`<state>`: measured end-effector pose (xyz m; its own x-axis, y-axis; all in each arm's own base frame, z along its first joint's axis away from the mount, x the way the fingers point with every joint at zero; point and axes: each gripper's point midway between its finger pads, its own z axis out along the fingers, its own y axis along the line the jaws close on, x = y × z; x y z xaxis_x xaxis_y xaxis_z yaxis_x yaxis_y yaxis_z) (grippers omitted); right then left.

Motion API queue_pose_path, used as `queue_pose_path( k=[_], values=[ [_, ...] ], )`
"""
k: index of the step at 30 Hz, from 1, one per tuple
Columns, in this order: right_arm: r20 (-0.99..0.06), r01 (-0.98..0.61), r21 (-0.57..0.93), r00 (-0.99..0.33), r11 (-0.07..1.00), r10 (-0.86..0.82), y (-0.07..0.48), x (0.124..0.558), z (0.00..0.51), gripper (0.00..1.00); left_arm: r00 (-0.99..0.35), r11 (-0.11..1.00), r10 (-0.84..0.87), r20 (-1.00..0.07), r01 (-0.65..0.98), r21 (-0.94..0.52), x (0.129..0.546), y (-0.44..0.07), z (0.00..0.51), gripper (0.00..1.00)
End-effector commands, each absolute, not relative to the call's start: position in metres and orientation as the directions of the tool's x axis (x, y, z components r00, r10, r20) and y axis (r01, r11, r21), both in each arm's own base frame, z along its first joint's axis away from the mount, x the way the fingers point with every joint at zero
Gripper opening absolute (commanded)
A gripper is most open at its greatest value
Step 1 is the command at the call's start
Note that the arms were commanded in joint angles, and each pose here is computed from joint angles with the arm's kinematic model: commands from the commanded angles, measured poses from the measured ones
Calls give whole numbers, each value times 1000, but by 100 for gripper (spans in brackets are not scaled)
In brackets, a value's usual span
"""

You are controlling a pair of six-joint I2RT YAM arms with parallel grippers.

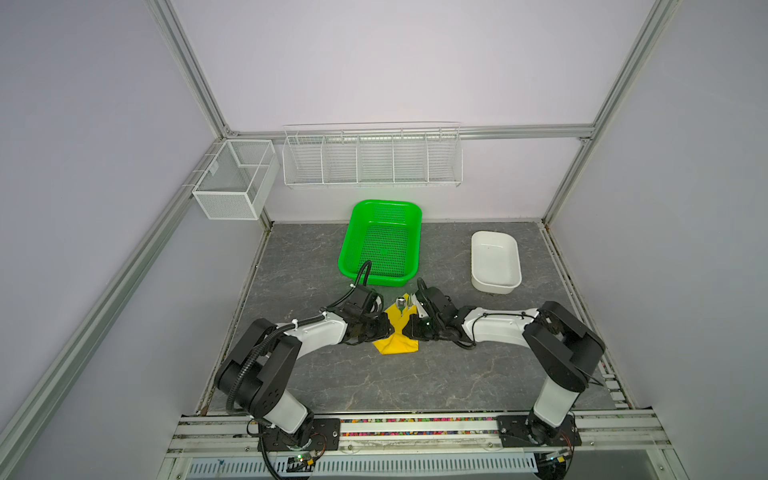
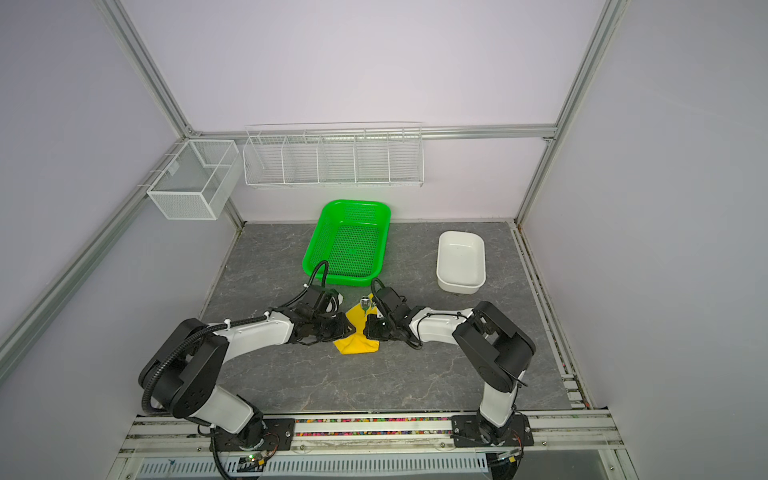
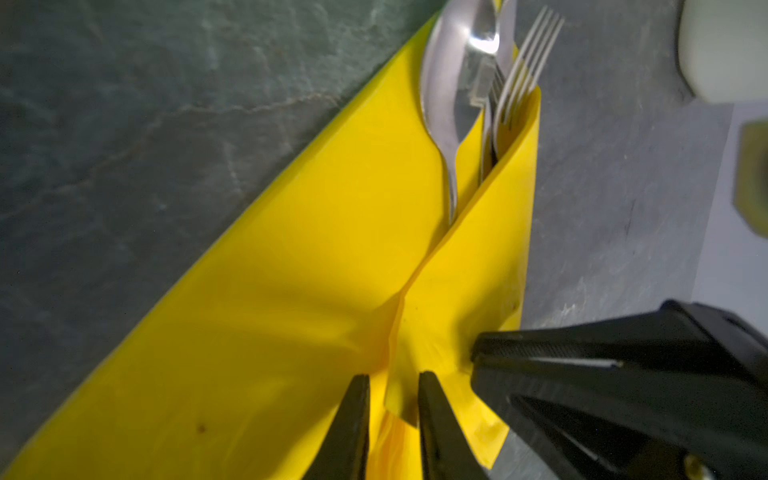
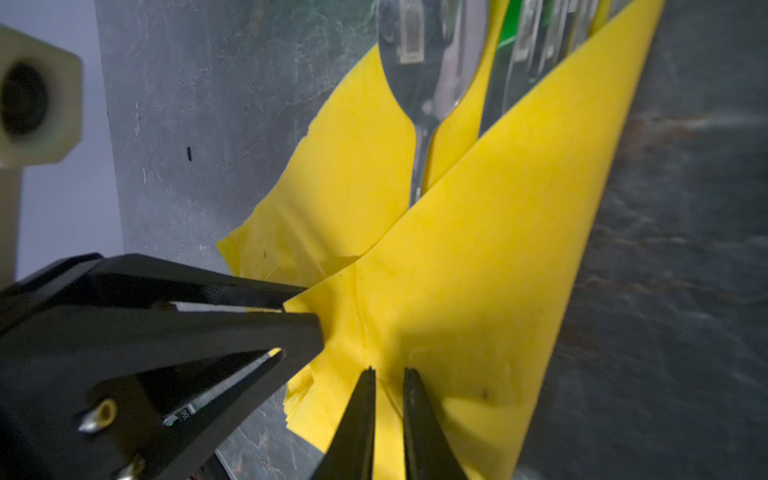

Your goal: Place the utensils on the paper napkin and roll it up

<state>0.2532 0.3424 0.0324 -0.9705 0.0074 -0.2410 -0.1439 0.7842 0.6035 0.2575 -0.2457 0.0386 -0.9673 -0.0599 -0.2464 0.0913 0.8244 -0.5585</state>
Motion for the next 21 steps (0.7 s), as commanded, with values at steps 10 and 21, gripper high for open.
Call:
queue_pose_path(
  k=[10,21],
  values=[
    [-215,-131,570,-977,811,-6,335,246,15,17,-938,869,-231,-257,-80,-489,268,-178,47,51],
    [-212,-128,570,-977,811,-5,336,245,13,17,-933,810,-331,-142,-203,-551,263,-161,32,54]
  ],
)
